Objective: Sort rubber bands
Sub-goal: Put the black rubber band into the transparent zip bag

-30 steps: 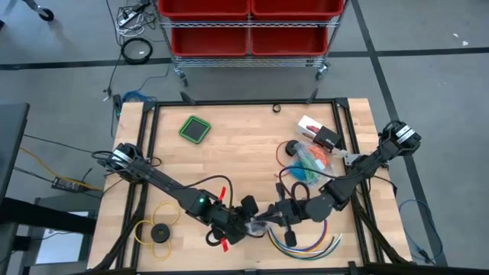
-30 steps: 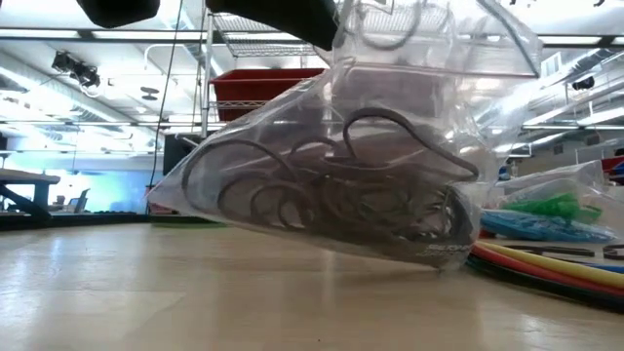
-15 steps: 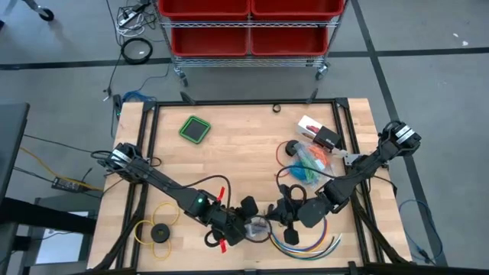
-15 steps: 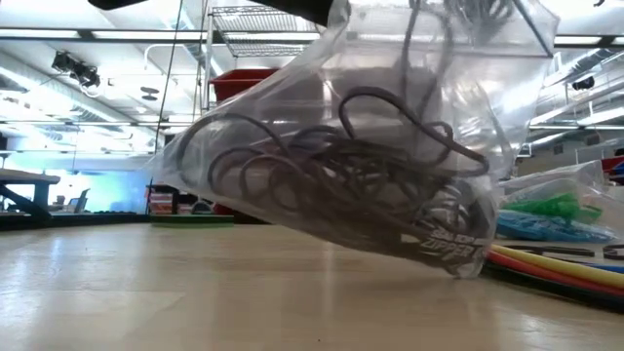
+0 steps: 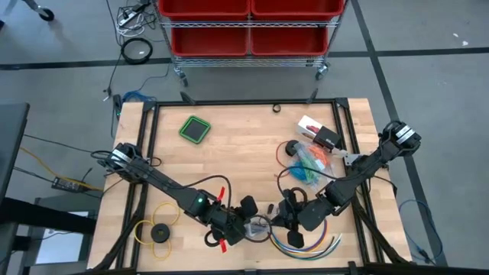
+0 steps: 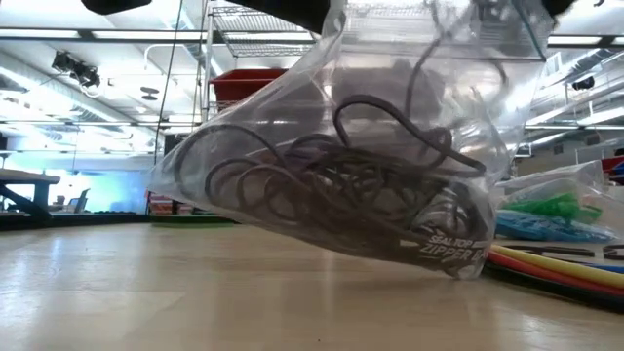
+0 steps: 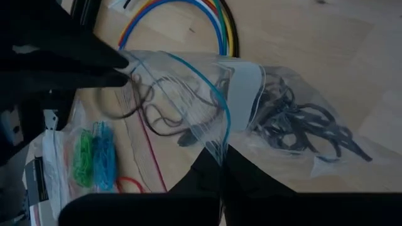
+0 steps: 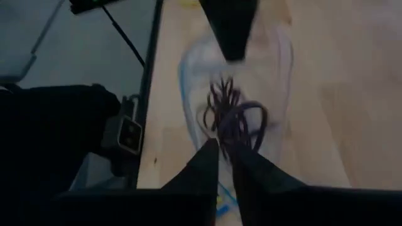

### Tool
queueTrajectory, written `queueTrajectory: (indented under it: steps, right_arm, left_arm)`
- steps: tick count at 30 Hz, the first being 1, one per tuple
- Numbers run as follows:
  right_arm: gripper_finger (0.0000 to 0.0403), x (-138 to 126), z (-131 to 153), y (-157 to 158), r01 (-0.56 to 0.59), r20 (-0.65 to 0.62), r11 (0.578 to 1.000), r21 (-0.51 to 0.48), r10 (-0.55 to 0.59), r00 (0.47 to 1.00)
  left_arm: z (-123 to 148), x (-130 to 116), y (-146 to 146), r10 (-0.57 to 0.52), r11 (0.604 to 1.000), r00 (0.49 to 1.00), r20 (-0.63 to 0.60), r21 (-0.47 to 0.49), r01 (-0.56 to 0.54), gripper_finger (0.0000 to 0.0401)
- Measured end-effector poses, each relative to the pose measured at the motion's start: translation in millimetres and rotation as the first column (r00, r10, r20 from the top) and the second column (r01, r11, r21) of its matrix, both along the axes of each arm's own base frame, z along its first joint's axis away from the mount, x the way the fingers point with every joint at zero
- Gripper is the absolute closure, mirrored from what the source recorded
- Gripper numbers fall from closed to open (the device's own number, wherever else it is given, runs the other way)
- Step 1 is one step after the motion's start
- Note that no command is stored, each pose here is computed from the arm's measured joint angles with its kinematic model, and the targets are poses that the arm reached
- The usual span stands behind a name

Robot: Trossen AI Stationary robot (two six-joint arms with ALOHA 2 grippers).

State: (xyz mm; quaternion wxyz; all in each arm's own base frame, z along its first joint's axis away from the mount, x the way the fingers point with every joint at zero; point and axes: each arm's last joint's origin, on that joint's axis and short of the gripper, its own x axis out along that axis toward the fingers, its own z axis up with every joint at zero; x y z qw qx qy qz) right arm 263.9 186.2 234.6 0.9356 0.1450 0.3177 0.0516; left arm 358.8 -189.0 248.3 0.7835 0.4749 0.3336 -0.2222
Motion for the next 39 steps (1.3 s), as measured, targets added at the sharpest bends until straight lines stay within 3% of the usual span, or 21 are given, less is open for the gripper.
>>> queueTrajectory:
  steps: [8,17,21,29,39]
  right_arm:
    - [0.0320,-15.4,-12.7,0.3,0.083,-0.170,0.997,-0.002,-0.082,0.982]
    - [0.0320,-43.2,-21.4,15.1,0.084,-0.302,0.996,-0.026,-0.088,0.949]
    - [0.0319,-51.1,-21.2,23.6,0.081,-0.300,0.997,-0.010,-0.080,0.950]
    - [0.0320,-83.2,-44.2,14.2,0.137,-0.413,0.969,-0.204,-0.212,0.886]
    - [0.0318,-101.1,-86.0,-0.8,0.117,-0.427,0.963,-0.243,-0.214,0.878]
  left_arm:
    - [0.6,0.7,-0.4,0.006,1.000,1.000,0.009,-0.010,-0.006,0.0400]
    - [-0.9,-0.8,-0.2,0.015,1.000,1.000,-0.010,-0.017,-0.016,0.0400]
    - [-0.9,-0.5,0.1,0.020,1.000,1.000,-0.010,-0.020,-0.020,0.0400]
    - [-1.0,-0.5,0.3,0.037,0.999,0.999,-0.012,-0.034,-0.037,0.0400]
    - [-1.0,-0.6,0.4,0.085,0.993,0.996,-0.018,-0.078,-0.086,0.0400]
